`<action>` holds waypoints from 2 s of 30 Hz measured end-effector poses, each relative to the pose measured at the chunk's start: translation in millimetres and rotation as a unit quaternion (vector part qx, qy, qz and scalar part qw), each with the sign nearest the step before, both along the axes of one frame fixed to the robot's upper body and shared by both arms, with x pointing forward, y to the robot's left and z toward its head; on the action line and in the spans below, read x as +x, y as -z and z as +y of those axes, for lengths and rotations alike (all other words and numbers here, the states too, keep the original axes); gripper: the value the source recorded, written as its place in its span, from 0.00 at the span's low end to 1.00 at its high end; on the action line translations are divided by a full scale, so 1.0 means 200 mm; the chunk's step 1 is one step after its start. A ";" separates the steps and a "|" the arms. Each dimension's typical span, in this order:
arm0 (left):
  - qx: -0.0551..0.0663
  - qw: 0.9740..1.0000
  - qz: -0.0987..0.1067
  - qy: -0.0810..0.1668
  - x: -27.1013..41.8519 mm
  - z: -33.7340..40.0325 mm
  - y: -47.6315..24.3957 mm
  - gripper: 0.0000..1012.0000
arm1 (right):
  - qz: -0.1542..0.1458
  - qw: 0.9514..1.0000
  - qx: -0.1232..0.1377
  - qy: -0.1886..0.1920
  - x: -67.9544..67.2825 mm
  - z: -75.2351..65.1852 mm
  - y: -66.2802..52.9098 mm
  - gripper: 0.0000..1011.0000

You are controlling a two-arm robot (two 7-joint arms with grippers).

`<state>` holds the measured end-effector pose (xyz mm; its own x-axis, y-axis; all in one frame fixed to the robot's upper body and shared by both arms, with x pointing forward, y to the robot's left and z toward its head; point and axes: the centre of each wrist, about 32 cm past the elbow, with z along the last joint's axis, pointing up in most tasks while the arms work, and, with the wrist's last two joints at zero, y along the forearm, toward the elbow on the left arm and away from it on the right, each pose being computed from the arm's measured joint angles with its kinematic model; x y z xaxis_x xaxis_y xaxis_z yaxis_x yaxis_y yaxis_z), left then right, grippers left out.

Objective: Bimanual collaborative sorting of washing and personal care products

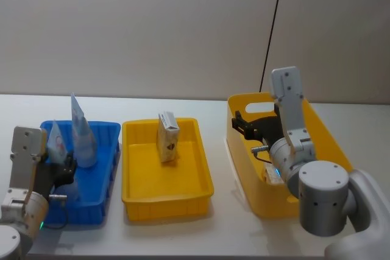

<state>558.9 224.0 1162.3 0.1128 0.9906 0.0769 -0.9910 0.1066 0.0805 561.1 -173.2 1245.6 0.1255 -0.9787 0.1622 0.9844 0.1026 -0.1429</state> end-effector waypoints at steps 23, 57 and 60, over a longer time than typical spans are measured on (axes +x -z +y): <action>0.009 1.000 -0.011 0.014 0.004 -0.006 -0.028 0.24 | 0.000 1.000 0.000 0.000 0.00 0.00 0.00 0.99; 0.033 0.983 -0.100 0.148 -0.115 0.035 -0.369 0.24 | 0.000 1.000 0.000 0.000 0.00 0.00 0.00 0.99; 0.034 0.980 -0.106 0.164 -0.111 0.029 -0.382 0.24 | 0.000 1.000 0.000 0.000 0.00 0.00 0.00 0.99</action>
